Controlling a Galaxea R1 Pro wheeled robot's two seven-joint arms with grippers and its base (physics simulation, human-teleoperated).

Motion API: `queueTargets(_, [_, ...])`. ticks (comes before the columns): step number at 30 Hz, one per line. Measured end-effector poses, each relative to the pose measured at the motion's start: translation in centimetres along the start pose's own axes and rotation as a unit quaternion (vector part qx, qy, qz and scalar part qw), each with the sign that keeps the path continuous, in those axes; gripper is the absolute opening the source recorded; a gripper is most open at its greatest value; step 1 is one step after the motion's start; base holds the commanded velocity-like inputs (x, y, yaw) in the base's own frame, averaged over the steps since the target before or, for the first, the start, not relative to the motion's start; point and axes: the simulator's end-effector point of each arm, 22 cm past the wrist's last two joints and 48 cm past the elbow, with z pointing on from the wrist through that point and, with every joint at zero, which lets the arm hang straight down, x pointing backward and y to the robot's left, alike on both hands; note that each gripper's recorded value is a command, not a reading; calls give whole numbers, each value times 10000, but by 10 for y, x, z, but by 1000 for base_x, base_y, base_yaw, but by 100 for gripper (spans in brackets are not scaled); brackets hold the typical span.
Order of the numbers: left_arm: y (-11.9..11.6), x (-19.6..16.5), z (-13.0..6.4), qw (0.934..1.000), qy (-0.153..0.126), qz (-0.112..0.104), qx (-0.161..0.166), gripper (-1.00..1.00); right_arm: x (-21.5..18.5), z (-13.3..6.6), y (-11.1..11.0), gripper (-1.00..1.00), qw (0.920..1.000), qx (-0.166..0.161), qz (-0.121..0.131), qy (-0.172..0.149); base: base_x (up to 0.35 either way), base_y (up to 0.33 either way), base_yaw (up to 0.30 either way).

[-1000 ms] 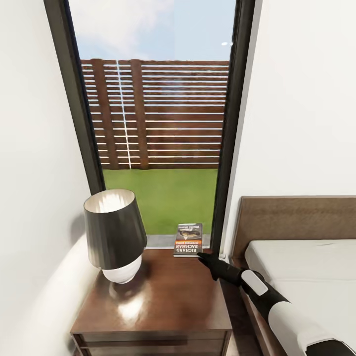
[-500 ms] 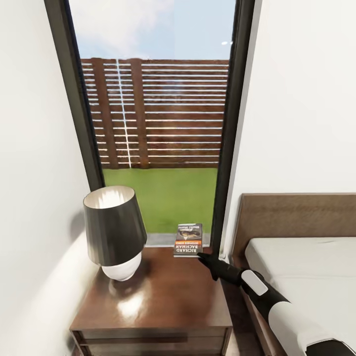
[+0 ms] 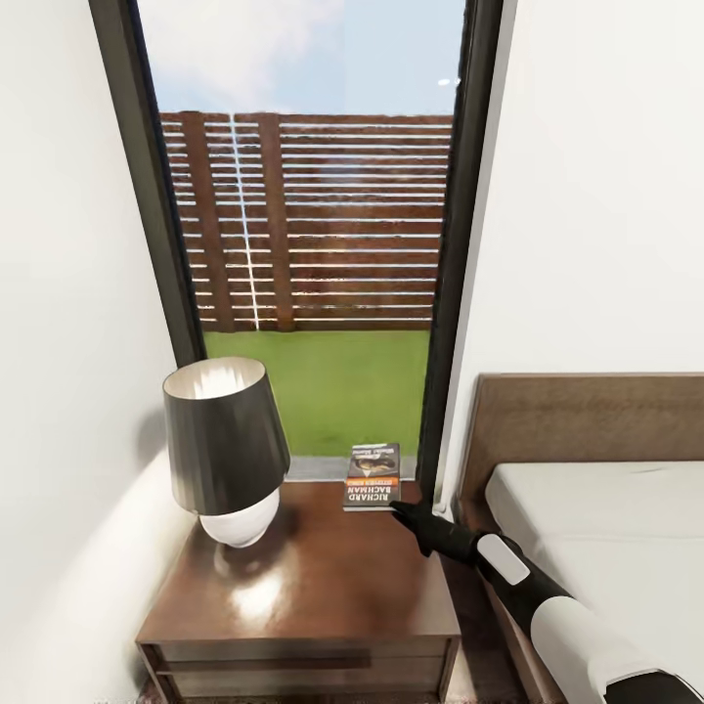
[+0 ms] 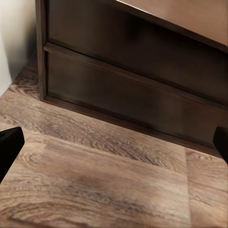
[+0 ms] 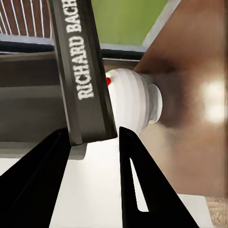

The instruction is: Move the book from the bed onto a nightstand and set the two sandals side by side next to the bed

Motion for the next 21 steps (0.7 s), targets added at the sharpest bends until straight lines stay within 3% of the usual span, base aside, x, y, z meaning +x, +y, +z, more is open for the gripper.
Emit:
queueTargets(11, [7,21,7,10000,-2,0,7,100,5,2,-48,-100,9984,569,20,-17,0,0,0])
queueTargets(21, [19,38,13,10000,-15,40,2,100,10,4,-80,-100,9966,824,65,-31,0,0,0])
